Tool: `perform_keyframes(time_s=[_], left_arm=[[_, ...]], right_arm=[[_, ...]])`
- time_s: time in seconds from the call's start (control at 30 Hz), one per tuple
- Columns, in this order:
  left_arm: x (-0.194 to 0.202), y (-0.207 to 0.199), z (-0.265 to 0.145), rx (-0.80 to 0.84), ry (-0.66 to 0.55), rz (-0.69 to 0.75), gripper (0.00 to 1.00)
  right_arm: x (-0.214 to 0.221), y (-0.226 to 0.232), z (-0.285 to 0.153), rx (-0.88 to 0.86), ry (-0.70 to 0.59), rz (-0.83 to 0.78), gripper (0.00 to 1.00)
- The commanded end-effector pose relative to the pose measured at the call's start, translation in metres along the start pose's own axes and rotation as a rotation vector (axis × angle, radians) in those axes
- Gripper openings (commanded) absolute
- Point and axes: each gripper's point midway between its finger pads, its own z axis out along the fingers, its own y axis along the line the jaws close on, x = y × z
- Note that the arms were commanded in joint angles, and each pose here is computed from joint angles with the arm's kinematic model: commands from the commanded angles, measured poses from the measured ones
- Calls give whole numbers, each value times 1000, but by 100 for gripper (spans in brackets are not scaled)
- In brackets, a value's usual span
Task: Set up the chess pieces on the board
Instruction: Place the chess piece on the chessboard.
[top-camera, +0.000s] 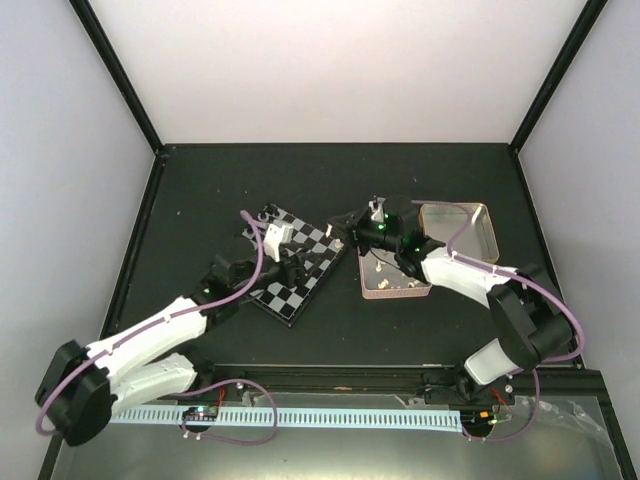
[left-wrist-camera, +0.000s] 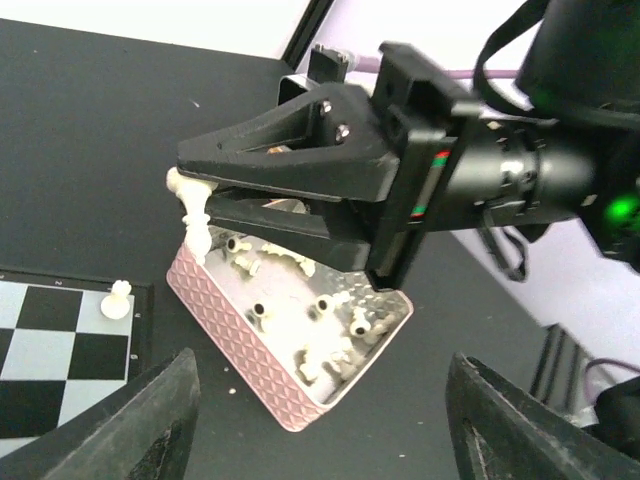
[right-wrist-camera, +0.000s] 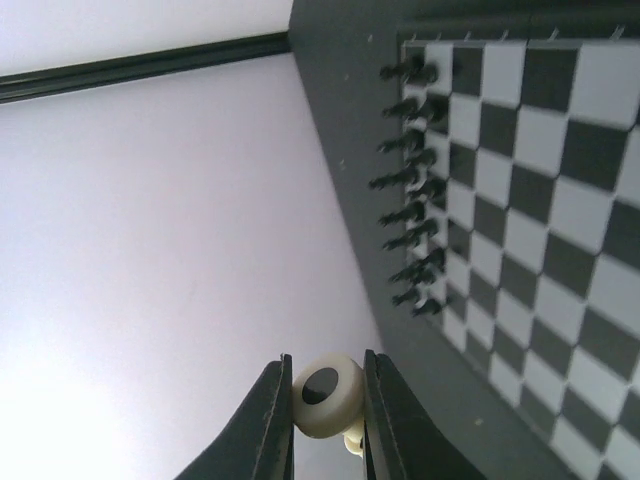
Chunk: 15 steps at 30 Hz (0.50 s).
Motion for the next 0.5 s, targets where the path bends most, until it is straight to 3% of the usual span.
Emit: perform_keyframes(time_s=[0.0, 0.13, 0.37, 0.47], left_arm=[[-27, -9, 17, -4, -149, 82, 67], [-37, -6, 23, -8, -232, 86, 61], [-39, 2, 45, -18, -240, 118, 51], [-43, -2, 49, 2, -246, 138, 42]], right_arm=[[21, 33, -9, -153, 76, 197, 9], [31, 27, -14, -151, 107, 264, 9], [42, 30, -21, -183, 163, 335, 9], [43, 35, -21, -208, 181, 350, 9]])
